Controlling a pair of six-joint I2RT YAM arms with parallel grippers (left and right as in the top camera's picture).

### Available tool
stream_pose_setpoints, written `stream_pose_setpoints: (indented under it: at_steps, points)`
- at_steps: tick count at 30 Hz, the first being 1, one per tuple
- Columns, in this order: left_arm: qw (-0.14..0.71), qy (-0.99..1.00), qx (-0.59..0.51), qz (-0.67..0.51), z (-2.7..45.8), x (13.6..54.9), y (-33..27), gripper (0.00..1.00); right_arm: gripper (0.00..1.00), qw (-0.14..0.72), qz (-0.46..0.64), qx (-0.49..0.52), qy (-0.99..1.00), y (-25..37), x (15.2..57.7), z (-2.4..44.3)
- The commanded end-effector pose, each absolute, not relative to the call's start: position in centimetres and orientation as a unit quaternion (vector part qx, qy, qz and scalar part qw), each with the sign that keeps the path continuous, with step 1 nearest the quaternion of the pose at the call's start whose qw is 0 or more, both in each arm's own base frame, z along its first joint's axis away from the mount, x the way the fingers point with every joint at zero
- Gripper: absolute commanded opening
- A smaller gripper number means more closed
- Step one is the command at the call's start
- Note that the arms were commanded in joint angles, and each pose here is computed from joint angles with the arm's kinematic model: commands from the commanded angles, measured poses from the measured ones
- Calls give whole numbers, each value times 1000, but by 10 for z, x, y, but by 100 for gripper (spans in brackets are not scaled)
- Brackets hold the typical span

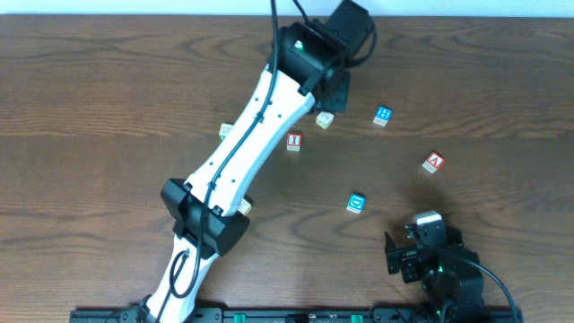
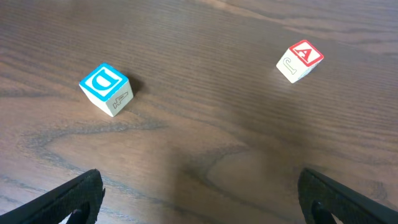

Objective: Spell out Ai2
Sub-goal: 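Lift the blue 2 block and carry it beside the I block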

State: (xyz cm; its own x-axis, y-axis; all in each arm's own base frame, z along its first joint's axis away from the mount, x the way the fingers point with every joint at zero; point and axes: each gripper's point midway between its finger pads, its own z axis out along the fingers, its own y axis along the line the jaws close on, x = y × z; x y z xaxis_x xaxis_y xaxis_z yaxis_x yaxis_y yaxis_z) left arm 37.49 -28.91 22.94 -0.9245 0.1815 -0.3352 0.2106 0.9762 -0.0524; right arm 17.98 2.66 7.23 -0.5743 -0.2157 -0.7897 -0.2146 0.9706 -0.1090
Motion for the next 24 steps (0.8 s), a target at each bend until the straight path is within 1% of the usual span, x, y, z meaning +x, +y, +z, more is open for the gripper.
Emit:
stream_pose_setpoints:
  at_steps: [1,5,7,10,13,19,21,24]
  points:
    - [157,982,90,-56,247,355,-283,6,99,442,-3,-123,889,26,179,68]
    - [164,980,92,-69,252,344,-278,6,99,442,-3,-123,889,26,179,68]
    - [167,977,98,-86,246,335,-282,6,99,442,-3,-123,889,26,179,68]
    - [160,977,107,-92,218,322,-282,6,99,442,-3,-123,889,26,179,68]
    - [152,978,115,-85,189,322,-282,6,99,442,-3,-123,889,26,179,68]
    - [164,977,119,-61,136,347,-292,6,99,442,-3,-123,889,26,179,68]
    - [148,983,105,-35,109,352,-290,6,99,442,-3,-123,889,26,179,68]
    - [132,986,97,-28,82,355,-294,6,99,442,-3,-123,889,26,179,68]
